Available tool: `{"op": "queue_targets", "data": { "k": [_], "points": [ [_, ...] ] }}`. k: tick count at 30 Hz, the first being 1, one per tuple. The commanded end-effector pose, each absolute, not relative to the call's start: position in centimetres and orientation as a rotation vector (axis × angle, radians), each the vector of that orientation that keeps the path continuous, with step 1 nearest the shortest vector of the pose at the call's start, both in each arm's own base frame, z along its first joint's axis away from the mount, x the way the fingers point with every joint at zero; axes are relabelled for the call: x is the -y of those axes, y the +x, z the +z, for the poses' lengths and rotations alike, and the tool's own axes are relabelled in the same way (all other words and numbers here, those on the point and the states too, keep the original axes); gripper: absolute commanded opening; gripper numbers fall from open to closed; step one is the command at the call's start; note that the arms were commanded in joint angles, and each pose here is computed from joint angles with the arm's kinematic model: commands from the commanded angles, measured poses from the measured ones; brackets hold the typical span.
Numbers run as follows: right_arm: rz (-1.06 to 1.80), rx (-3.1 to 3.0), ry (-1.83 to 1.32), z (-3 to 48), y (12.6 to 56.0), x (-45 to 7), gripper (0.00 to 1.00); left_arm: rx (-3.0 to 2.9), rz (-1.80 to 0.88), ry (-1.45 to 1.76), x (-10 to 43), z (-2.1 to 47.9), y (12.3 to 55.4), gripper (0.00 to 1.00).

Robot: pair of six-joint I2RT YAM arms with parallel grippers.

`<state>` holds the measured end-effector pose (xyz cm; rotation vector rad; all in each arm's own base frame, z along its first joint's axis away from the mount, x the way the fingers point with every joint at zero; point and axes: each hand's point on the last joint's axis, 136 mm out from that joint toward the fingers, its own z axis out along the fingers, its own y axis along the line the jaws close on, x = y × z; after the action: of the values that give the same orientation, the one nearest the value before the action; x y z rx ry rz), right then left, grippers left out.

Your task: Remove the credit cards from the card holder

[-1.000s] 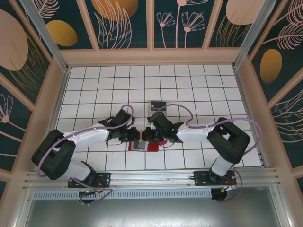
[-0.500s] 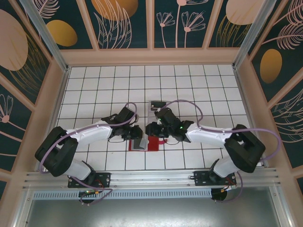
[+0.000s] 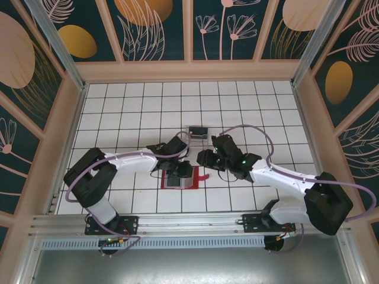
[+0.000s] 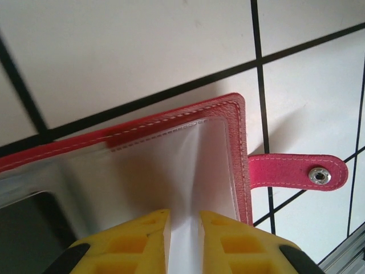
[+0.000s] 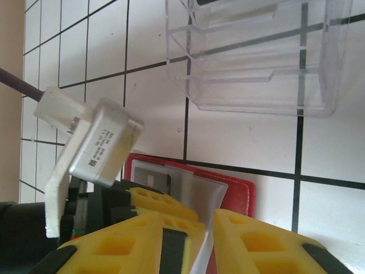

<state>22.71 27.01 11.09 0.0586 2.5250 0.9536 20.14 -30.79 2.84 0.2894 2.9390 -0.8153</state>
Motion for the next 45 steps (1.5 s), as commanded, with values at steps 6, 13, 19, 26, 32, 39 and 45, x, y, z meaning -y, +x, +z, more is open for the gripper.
{"op": "queue_targets", "data": {
  "k": [6, 13, 19, 26, 32, 39, 45],
  "points": [
    [0.938, -2.521, 0.064, 11.2, 22.7, -26.5, 0.3, -2.902, -0.882, 0.302, 32.9, 3.8, 20.6, 0.22],
    [0.984, -2.54, 0.047, 11.5, 22.5, -27.6, 0.3, -2.823, -0.821, 0.26, 31.7, 5.8, 21.9, 0.21],
    [1.018, -2.591, -0.007, 11.2, 21.7, -30.1, 0.3, -2.784, -0.815, 0.158, 28.4, 6.5, 22.9, 0.22],
    [1.045, -2.685, -0.094, 9.9, 20.7, -34.0, 0.29, -2.79, -0.754, 0.076, 24.3, 5.6, 22.6, 0.22],
    [1.063, -2.771, -0.11, 7.8, 20.0, -36.1, 0.26, -2.807, -0.753, -0.042, 21.4, 4.0, 21.8, 0.21],
    [1.043, -2.86, -0.102, 5.3, 19.4, -36.7, 0.24, -2.821, -0.727, -0.056, 20.4, 3.3, 21.1, 0.21],
    [1.017, -2.894, -0.103, 4.2, 19.2, -36.6, 0.23, -2.857, -0.741, -0.033, 20.7, 2.5, 20.6, 0.22]
  ]
}}
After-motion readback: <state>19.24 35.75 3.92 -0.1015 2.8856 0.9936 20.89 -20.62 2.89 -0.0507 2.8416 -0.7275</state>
